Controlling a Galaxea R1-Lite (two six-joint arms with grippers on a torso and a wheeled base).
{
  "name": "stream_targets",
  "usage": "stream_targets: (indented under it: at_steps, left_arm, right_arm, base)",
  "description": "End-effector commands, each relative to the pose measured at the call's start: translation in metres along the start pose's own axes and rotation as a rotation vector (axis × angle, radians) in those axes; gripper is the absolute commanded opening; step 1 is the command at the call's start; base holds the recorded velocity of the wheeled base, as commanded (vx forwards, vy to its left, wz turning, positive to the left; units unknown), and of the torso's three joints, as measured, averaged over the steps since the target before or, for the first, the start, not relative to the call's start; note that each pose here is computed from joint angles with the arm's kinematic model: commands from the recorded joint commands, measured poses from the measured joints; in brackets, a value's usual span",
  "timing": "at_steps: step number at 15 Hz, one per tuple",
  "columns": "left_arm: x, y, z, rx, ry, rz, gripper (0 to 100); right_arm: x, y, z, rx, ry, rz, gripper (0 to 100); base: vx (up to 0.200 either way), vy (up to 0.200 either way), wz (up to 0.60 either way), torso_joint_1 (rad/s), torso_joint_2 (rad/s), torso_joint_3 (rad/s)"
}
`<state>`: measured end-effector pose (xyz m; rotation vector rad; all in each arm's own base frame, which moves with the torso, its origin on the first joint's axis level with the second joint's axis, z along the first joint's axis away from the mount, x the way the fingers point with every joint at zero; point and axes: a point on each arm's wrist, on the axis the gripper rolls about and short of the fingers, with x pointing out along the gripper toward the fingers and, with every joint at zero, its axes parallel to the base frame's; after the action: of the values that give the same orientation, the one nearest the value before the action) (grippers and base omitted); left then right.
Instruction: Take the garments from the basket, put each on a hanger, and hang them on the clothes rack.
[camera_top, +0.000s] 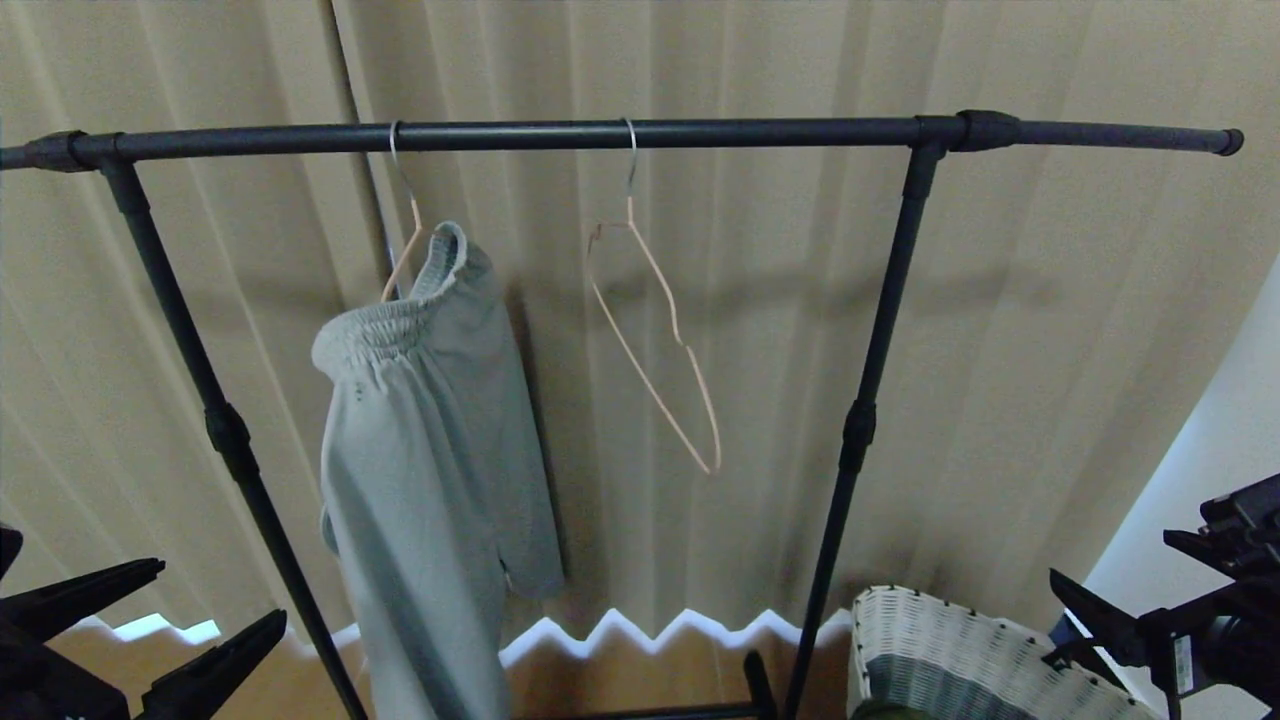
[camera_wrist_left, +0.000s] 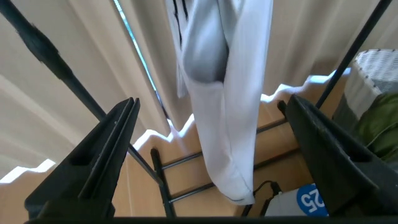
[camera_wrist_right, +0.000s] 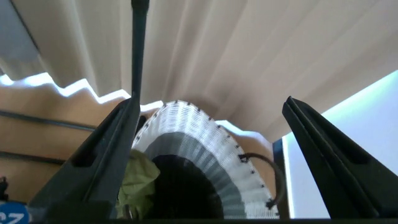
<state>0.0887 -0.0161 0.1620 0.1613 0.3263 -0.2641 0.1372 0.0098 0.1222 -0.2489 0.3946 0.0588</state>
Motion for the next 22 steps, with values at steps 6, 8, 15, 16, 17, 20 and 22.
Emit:
stream_targets:
  at_steps: [6, 8, 15, 16, 17, 20, 22]
  left_arm:
    - [0.0, 0.0, 0.0, 0.0, -0.002, 0.001, 100]
    - [0.001, 0.0, 0.0, 0.002, 0.003, -0.006, 100]
    - [0.0, 0.0, 0.0, 0.0, -0.001, -0.006, 100]
    - [0.0, -0.001, 0.0, 0.001, -0.002, -0.007, 100]
    - [0.0, -0.001, 0.0, 0.001, -0.003, -0.007, 100]
    - [-0.001, -0.001, 0.001, 0.002, -0.012, -0.005, 100]
    - [-0.002, -0.001, 0.001, 0.002, -0.017, -0.005, 100]
  right_arm:
    - [0.0, 0.0, -0.002, 0.001, 0.009, -0.003, 100]
    - [-0.001, -0.002, -0.002, 0.006, 0.005, -0.017, 100]
    - [-0.005, 0.0, -0.011, -0.297, 0.035, 0.009, 100]
    - [0.002, 0.001, -0.014, -0.361, 0.076, 0.027, 100]
    - [0.012, 0.003, -0.02, -0.406, 0.138, 0.056, 100]
    - [0.04, 0.01, -0.037, -0.437, 0.292, 0.145, 100]
    - [0.046, 0.023, -0.041, -0.463, 0.315, 0.228, 100]
  base:
    - [0.0, 0.0, 0.0, -0.152, 0.47, 0.308]
    - [0.0, 0.0, 0.0, -0.12, 0.45, 0.339]
    - [0.0, 0.0, 0.0, -0.044, 0.26, 0.206]
    - [0.0, 0.0, 0.0, 0.0, 0.0, 0.0]
    - [0.0, 0.0, 0.0, 0.0, 0.0, 0.0]
    - [0.0, 0.0, 0.0, 0.0, 0.0, 0.0]
    - [0.0, 0.0, 0.0, 0.0, 0.0, 0.0]
